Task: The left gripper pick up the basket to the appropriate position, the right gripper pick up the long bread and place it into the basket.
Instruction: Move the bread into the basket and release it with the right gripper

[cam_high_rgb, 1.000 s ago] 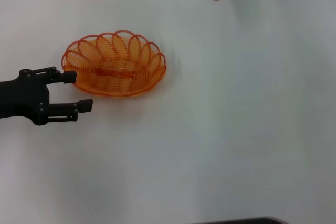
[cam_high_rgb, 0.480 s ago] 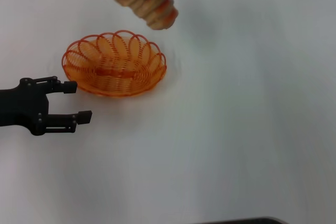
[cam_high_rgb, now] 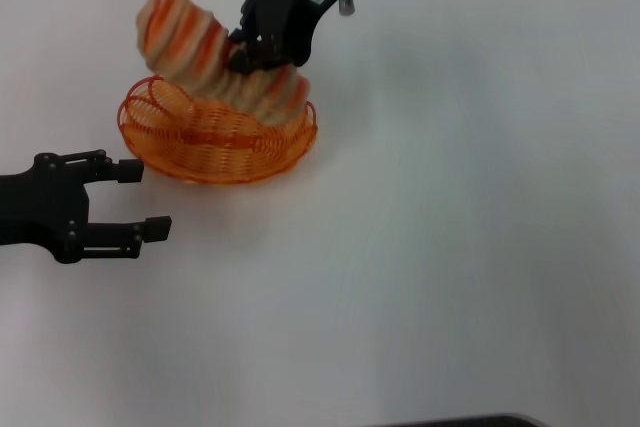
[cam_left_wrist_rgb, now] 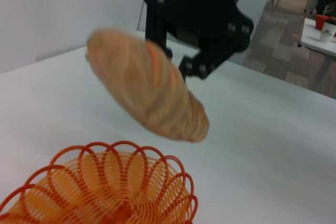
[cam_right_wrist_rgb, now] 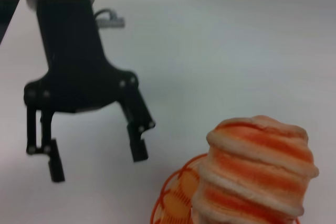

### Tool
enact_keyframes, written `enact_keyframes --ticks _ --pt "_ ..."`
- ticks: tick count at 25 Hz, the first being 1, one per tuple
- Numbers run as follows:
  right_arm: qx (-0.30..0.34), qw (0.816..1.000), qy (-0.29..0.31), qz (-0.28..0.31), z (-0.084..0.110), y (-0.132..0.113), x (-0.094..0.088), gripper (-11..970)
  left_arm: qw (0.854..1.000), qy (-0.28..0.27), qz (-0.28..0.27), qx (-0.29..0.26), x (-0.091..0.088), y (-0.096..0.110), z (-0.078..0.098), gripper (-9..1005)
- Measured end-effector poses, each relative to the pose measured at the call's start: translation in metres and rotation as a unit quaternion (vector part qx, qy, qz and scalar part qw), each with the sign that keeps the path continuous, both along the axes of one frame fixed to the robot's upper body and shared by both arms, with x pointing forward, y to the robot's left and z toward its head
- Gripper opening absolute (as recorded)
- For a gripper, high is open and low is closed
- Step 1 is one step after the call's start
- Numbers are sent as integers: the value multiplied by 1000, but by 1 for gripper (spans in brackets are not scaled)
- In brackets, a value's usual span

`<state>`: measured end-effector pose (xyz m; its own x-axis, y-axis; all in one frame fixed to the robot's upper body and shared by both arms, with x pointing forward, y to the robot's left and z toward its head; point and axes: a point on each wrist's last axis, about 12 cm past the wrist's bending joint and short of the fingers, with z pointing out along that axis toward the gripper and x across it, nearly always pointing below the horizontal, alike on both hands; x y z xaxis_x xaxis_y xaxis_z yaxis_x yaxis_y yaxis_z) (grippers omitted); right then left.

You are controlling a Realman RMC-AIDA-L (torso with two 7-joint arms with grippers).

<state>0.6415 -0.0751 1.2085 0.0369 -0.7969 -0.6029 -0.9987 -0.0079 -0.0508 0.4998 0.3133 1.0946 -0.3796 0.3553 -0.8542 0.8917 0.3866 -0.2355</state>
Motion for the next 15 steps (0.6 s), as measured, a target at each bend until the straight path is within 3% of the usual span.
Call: enact_keyframes --ticks 6,11,15 --pt "-49 998 -15 22 -13 12 -2 158 1000 6 -1 4 -1 0 -1 841" --pt "-61 997 -19 32 -18 16 -4 164 1000 8 -1 2 -1 0 -2 775" --pt "-70 997 -21 37 -23 19 -4 185 1000 8 0 2 -1 0 -2 782"
